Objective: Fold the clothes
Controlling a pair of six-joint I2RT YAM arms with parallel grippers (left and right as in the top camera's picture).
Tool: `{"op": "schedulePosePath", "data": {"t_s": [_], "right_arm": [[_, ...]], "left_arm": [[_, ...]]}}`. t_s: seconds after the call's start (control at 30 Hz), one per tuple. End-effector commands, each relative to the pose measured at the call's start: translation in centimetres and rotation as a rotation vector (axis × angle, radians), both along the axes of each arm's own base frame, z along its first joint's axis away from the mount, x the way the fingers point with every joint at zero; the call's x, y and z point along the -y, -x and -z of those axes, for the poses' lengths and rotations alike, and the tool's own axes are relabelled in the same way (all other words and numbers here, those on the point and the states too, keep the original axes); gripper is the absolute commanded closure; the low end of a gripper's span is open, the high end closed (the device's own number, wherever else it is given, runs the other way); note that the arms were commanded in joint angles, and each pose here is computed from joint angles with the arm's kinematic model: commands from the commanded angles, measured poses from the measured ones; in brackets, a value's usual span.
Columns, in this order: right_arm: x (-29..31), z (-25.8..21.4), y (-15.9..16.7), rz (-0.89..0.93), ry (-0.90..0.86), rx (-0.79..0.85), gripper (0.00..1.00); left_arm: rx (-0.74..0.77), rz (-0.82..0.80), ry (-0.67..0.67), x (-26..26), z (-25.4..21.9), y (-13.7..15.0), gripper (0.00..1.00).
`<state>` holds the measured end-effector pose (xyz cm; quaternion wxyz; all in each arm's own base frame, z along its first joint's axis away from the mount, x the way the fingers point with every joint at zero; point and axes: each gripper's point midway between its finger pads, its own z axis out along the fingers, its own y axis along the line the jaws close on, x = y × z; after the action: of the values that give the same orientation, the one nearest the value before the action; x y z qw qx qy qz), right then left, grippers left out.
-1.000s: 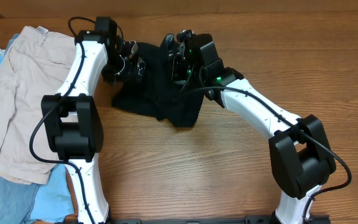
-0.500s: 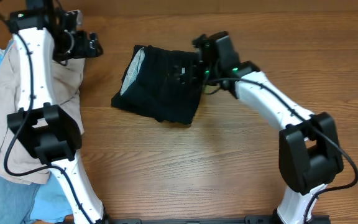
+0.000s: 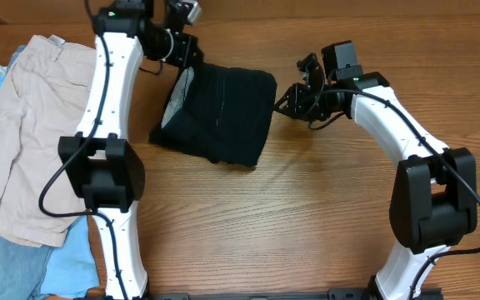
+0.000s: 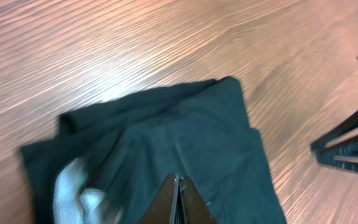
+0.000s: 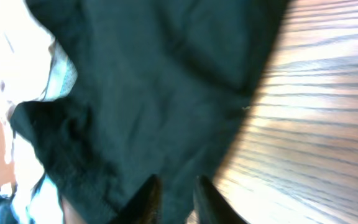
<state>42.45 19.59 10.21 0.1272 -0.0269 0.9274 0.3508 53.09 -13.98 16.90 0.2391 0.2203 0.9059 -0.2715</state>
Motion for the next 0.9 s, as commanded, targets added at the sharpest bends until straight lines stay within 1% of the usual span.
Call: {"op": "schedulePosePath", "data": {"t_s": [0.0,0.17,0.23,0.3,0.4,0.47,0.5,0.6,0.67,0.73,0.8,0.87], "right_arm": [[-2.6,-3.4,1.2,-0.129,-0.139,0.058,0.96],[-5.0,-3.6,2.4,-0.188,-0.152,0.061,0.96],[-7.7,-4.3,3.3,-0.258,-0.182,0.100,0.96],[-9.9,-4.7,3.2,-0.287,-0.166,0.175,0.96],[-12.8,-3.3,2.1,-0.192,-0.015,0.257,0.96],[-14.9,-2.1,2.1,-0.173,0.020,0.286,0.96],[-16.1,-1.4,2.4,-0.194,0.012,0.295,0.96],[-18.3,1.7,2.6,-0.180,0.030,0.280,0.96],[-19.2,2.5,3.2,-0.199,0.031,0.280,0.96],[-20.1,3.1,4.7,-0.226,0.044,0.256,0.96],[-20.0,4.8,6.9,-0.198,0.103,0.154,0.96],[-20.4,5.7,8.4,-0.185,0.114,0.110,0.96]], "left_arm": [[-0.004,0.078,0.074,1.5,1.6,-0.4,0.96],[-0.137,0.086,0.060,1.4,7.4,0.3,0.96],[-0.159,0.077,0.050,1.0,9.2,0.1,0.96],[-0.156,0.073,0.050,0.8,9.3,-0.1,0.96],[-0.153,0.062,0.023,0.4,9.6,-0.3,0.96],[-0.156,0.059,0.021,0.4,9.7,-0.3,0.96],[-0.156,0.059,0.021,0.4,9.7,-0.3,0.96],[-0.164,0.059,0.021,0.4,9.7,-0.1,0.96],[-0.167,0.058,0.021,0.4,9.7,0.0,0.96],[-0.167,0.058,0.021,0.4,9.7,0.0,0.96],[-0.174,0.058,0.020,0.4,9.8,0.1,0.96],[-0.177,0.058,0.020,0.4,9.8,0.2,0.96]]}}
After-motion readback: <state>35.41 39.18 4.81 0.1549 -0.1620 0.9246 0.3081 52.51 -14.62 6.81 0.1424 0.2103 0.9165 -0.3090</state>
